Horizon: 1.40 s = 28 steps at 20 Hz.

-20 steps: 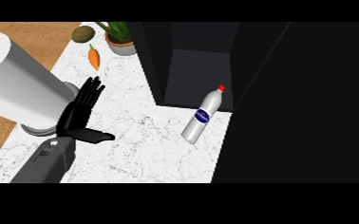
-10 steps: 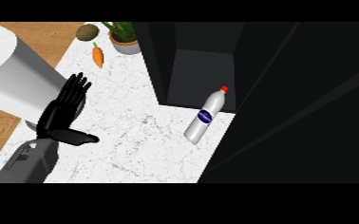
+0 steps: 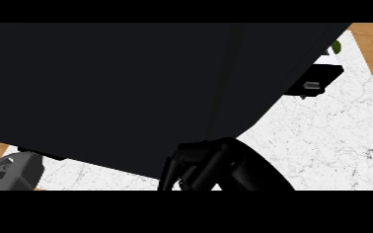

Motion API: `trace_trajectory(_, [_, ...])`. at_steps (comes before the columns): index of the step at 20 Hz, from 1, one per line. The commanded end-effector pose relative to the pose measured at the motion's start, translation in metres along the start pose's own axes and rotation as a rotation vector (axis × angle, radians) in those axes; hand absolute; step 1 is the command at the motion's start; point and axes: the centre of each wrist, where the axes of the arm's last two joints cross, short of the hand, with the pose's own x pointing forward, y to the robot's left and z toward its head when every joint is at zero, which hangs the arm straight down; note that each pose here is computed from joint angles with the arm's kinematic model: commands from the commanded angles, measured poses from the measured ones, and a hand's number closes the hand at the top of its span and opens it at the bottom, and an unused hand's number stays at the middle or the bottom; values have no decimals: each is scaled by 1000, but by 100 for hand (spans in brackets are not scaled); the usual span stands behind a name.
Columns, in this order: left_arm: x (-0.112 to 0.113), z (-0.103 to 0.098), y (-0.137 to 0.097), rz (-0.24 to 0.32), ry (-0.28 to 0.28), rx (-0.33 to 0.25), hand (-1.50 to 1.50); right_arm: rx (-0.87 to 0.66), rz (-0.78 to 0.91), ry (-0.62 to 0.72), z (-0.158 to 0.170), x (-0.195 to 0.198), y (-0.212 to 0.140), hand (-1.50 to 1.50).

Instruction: Pick up the bottled water, place it into the cabinet and close the cabinet

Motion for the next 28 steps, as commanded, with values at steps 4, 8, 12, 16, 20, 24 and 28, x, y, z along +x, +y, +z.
trace_trajectory(4, [37,25,-1,31,-35,-36,-150,-63,-31,24,-56,1,18,150])
trace_trajectory(8, [57,30,-13,45,-45,-50,-150,163,-12,145,-77,3,25,150])
trace_trajectory(12, [98,38,-9,-7,-61,-32,-150,255,-67,198,-100,-4,10,150])
trace_trajectory(16, [104,63,-37,22,-76,24,-150,233,-96,180,-127,-13,-14,150])
trace_trajectory(20, [135,87,-38,10,-48,32,-150,182,-73,140,-135,-19,-34,150])
trace_trajectory(24, [134,84,-58,4,-64,59,-150,105,-42,116,-133,-38,-63,150])
trace_trajectory(28, [136,88,-53,11,-57,70,-150,-22,46,95,-147,-42,-77,150])
